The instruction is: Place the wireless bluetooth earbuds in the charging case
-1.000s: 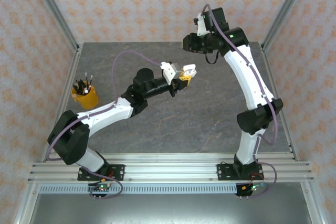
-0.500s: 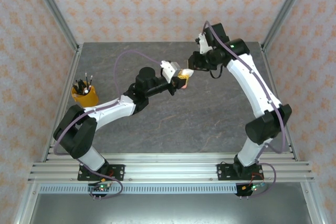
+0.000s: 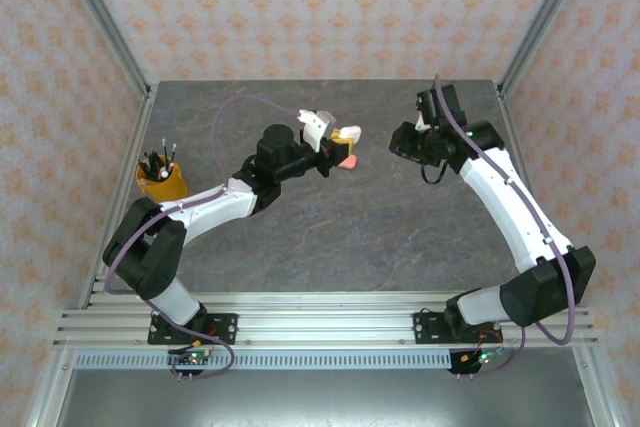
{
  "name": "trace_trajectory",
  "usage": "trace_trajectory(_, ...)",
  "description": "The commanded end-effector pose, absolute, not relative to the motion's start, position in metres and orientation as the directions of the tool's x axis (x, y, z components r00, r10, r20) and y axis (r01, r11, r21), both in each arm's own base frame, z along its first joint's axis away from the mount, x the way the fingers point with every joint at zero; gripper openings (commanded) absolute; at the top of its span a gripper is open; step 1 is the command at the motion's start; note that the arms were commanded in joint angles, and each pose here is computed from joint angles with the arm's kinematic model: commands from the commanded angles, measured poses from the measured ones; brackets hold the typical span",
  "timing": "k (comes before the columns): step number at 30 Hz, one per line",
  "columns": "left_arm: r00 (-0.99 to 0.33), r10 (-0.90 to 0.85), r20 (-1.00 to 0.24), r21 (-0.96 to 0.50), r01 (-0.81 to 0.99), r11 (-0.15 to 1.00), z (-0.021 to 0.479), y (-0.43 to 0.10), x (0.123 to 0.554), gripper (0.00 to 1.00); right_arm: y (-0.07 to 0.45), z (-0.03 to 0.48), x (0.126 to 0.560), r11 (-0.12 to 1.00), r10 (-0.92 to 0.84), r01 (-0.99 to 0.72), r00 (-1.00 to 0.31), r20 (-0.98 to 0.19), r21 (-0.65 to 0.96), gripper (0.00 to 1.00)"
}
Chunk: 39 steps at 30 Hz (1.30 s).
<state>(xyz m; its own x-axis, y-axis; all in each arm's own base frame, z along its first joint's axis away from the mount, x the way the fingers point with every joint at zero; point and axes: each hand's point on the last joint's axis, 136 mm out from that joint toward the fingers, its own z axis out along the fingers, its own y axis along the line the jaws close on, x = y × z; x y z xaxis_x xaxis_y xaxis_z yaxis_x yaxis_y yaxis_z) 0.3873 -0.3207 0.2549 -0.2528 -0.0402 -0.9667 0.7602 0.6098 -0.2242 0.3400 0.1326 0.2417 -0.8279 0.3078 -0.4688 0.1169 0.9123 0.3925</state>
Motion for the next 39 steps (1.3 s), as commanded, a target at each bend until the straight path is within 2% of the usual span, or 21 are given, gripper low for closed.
trace_trajectory(1, -0.443, -0.056, -0.895, -0.385, 0.701, 0.600, 0.220, -0.323, 0.380, 0.00, 0.123, 0.233, 0.349, 0.877, 0.428, 0.217, -0.758, -0.492, 0.429, 0.31)
trace_trajectory(6, -0.640, -0.063, -0.766, -0.529, 0.572, 0.627, 0.176, -0.321, 0.374, 0.00, 0.117, 0.210, 0.349, 0.852, 0.491, 0.286, -0.729, -0.478, 0.439, 0.32)
trace_trajectory(11, -0.820, -0.044, -0.571, -0.642, 0.412, 0.647, 0.134, -0.329, 0.369, 0.00, 0.111, 0.202, 0.351, 0.848, 0.509, 0.319, -0.712, -0.484, 0.424, 0.33)
trace_trajectory(14, -0.895, -0.016, -0.446, -0.658, 0.316, 0.683, 0.109, -0.332, 0.366, 0.03, 0.109, 0.201, 0.352, 0.849, 0.511, 0.327, -0.708, -0.488, 0.415, 0.33)
trace_trajectory(18, -0.944, 0.018, -0.329, -0.628, 0.233, 0.743, 0.077, -0.332, 0.365, 0.08, 0.108, 0.197, 0.352, 0.847, 0.517, 0.339, -0.707, -0.483, 0.409, 0.33)
trace_trajectory(22, -0.959, -0.005, -0.282, -0.607, 0.175, 0.775, 0.065, -0.329, 0.368, 0.19, 0.106, 0.195, 0.350, 0.848, 0.517, 0.344, -0.707, -0.483, 0.403, 0.33)
trace_trajectory(30, -0.978, 0.011, -0.206, -0.560, 0.127, 0.819, 0.036, -0.325, 0.367, 0.28, 0.103, 0.202, 0.347, 0.850, 0.515, 0.345, -0.700, -0.494, 0.398, 0.34)
trace_trajectory(33, -0.980, 0.009, -0.199, -0.545, 0.118, 0.830, 0.034, -0.320, 0.367, 0.44, 0.101, 0.208, 0.345, 0.853, 0.511, 0.340, -0.698, -0.502, 0.396, 0.35)
trace_trajectory(35, -0.980, -0.001, -0.199, -0.523, 0.105, 0.846, 0.036, -0.312, 0.368, 0.61, 0.099, 0.212, 0.343, 0.856, 0.508, 0.340, -0.694, -0.510, 0.389, 0.36)
trace_trajectory(36, -0.977, 0.016, -0.214, -0.504, 0.125, 0.855, 0.037, -0.307, 0.369, 0.75, 0.098, 0.214, 0.343, 0.858, 0.506, 0.340, -0.693, -0.514, 0.386, 0.36)
trace_trajectory(37, -0.975, 0.009, -0.220, -0.486, 0.118, 0.866, 0.040, -0.299, 0.370, 0.99, 0.096, 0.217, 0.342, 0.859, 0.505, 0.339, -0.688, -0.522, 0.385, 0.36)
trace_trajectory(39, -0.969, -0.021, -0.245, -0.457, 0.097, 0.884, 0.049, -0.282, 0.375, 1.00, 0.093, 0.222, 0.339, 0.863, 0.499, 0.335, -0.683, -0.532, 0.379, 0.43)
